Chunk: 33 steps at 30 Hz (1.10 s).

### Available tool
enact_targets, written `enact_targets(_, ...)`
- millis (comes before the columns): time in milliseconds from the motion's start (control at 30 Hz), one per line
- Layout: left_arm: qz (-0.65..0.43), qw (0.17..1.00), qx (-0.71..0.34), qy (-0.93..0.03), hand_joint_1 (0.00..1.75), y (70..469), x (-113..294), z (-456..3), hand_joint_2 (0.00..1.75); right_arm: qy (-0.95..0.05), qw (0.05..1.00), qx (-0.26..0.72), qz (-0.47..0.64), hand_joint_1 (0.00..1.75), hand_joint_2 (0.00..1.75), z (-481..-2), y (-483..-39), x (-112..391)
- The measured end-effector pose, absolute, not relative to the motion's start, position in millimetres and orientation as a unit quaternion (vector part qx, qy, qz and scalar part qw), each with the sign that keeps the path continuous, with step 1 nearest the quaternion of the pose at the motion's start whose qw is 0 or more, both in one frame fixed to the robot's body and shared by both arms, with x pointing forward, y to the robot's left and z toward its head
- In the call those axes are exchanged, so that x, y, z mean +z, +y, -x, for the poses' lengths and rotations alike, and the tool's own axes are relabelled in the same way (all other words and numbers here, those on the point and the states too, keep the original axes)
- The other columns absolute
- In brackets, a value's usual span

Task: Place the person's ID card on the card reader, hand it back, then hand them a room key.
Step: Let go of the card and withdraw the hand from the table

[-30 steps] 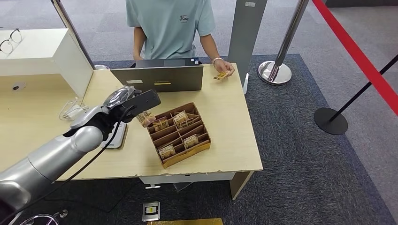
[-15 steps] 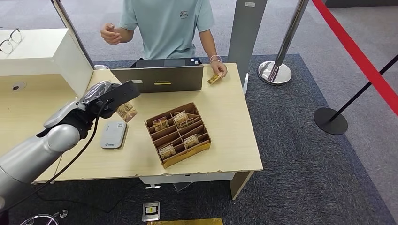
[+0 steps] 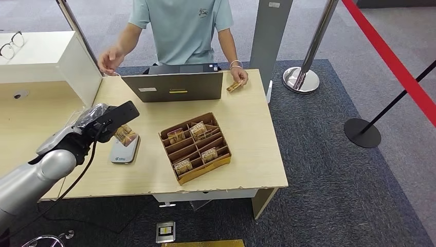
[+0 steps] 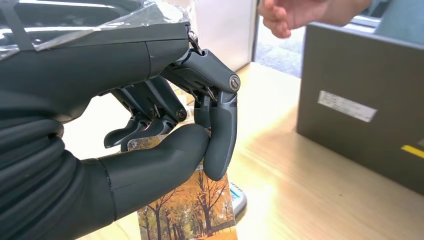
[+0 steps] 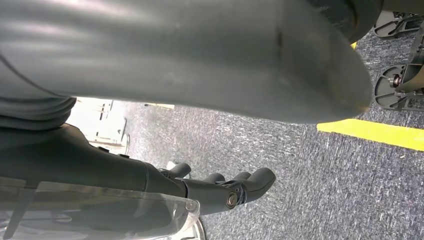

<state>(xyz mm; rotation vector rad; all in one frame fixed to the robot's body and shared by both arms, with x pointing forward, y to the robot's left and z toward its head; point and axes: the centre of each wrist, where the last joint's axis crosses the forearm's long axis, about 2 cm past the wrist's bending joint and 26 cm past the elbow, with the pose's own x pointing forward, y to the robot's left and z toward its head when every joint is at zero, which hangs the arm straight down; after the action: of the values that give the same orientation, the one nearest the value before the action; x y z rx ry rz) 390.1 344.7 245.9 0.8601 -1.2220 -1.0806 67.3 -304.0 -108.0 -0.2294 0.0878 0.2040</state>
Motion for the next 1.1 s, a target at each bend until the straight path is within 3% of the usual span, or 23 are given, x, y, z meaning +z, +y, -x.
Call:
enact_targets(333, -0.409, 0.614, -0.434, -0.516, 1.75, 371, 233, -380, 1.75, 0.045, 0.987, 0.102, 0.116, 0.00, 0.00, -67, -305, -108)
enact_targets(1100, -0.520, 0.597, -0.348, -0.502, 1.75, 431, 277, -380, 1.75, 0.052, 0.986, 0.106, 0.120, 0.00, 0.00, -68, -310, -108)
